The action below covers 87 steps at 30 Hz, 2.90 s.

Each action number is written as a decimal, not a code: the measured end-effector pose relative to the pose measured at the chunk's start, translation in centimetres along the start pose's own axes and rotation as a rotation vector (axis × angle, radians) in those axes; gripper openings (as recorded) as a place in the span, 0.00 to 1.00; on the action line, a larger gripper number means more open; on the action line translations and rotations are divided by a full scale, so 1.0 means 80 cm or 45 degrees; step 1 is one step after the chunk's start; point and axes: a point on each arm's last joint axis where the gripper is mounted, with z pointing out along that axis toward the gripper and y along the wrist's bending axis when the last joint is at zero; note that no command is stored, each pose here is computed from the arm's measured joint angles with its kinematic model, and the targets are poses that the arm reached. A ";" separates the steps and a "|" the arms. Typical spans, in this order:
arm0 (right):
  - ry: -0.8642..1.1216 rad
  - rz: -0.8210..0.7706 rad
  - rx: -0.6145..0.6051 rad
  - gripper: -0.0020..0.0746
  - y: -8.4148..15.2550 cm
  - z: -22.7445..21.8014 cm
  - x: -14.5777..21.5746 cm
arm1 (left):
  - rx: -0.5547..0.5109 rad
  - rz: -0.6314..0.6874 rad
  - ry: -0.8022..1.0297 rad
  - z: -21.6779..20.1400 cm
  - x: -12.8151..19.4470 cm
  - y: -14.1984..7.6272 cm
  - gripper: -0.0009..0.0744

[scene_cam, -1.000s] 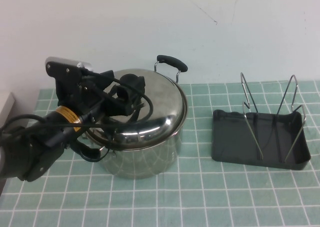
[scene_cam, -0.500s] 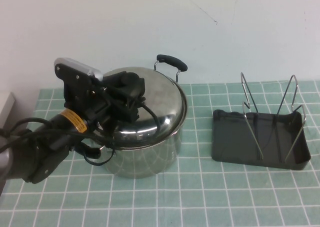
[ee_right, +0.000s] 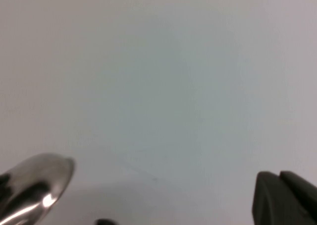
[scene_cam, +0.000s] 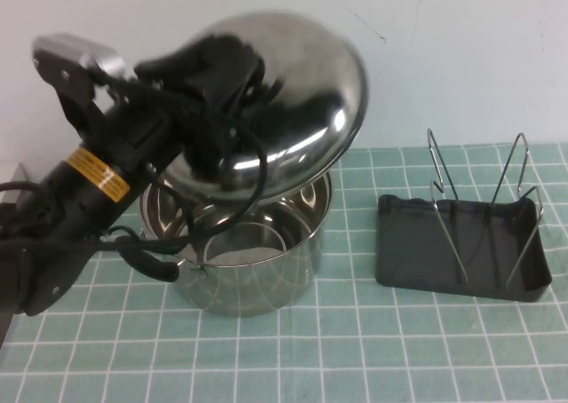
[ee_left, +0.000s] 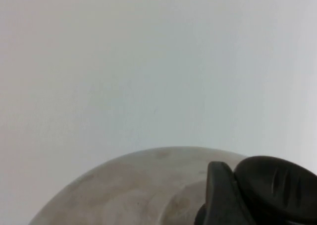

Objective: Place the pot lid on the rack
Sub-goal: Hand over the pot lid, then place the pot lid on the pot rack

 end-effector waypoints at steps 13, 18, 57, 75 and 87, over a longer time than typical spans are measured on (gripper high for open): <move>0.106 0.425 -0.752 0.03 0.058 -0.016 -0.027 | 0.467 -0.253 -0.286 0.035 -0.056 -0.189 0.46; 0.150 0.526 -0.856 0.31 0.067 -0.007 -0.029 | 0.614 -0.276 -0.371 0.037 -0.072 -0.249 0.45; 0.068 0.301 -0.610 0.09 0.053 0.062 -0.027 | 0.397 -0.086 0.400 0.028 -0.027 -0.287 0.77; 0.708 0.054 -0.799 0.09 0.075 0.301 0.093 | -0.146 0.174 0.989 -0.021 -0.048 -0.191 0.02; 0.887 0.009 -0.696 0.09 0.057 0.333 0.159 | -0.141 0.109 0.993 -0.033 -0.019 -0.185 0.01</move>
